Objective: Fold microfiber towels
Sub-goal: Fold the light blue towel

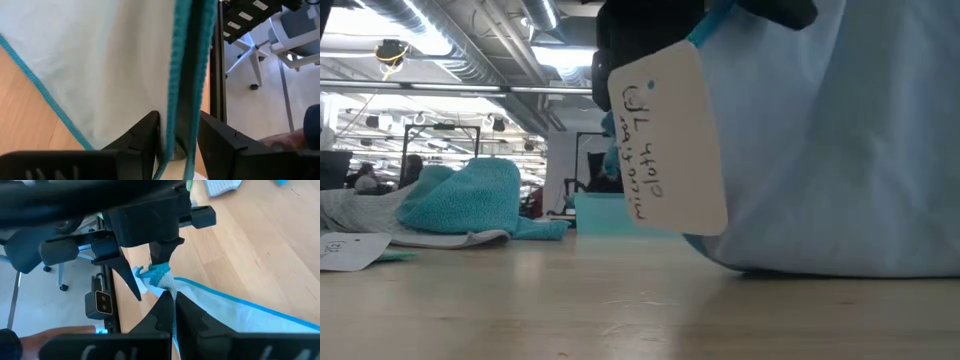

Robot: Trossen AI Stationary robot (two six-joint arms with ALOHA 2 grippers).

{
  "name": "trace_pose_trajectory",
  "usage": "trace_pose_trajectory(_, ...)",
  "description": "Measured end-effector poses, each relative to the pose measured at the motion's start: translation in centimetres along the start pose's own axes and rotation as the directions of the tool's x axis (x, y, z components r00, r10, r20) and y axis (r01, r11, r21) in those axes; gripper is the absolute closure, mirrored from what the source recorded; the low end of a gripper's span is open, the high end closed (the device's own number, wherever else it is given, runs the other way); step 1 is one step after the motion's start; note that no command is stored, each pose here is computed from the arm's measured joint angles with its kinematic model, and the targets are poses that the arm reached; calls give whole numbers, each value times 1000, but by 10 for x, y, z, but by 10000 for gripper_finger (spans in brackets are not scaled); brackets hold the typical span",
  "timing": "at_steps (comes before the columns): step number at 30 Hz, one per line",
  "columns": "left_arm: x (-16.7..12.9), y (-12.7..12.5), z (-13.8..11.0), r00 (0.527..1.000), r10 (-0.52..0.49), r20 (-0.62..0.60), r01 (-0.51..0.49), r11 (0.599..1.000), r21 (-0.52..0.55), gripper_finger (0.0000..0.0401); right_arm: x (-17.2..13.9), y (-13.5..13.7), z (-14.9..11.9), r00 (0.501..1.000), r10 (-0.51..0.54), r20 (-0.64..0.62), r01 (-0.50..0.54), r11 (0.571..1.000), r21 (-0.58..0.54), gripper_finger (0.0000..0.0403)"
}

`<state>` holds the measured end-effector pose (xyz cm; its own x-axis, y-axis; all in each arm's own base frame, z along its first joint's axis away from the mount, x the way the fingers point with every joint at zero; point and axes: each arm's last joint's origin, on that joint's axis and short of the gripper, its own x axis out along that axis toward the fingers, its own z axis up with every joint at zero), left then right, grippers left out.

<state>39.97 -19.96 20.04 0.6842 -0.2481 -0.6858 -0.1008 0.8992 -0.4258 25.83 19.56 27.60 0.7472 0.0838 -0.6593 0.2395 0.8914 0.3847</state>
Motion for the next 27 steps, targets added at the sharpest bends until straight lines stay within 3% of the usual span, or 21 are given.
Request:
trace_pose_trajectory(11, -2, -12, -20, 997, 23, -74, -20, 999, 43, 277, 0, 0, 0, 1000, 0, -4, 0, 1000, 1, 396)
trace_pose_trajectory(18, -4, -16, -25, 997, 50, -58, -47, 997, 60, 277, 0, -1, -1, 1000, -6, -8, 6, 1000, -2, 396)
trace_pose_trajectory(27, -4, -16, -25, 997, 58, -50, -57, 998, 13, 279, 0, -1, -1, 1000, -6, -8, 6, 1000, -2, 396)
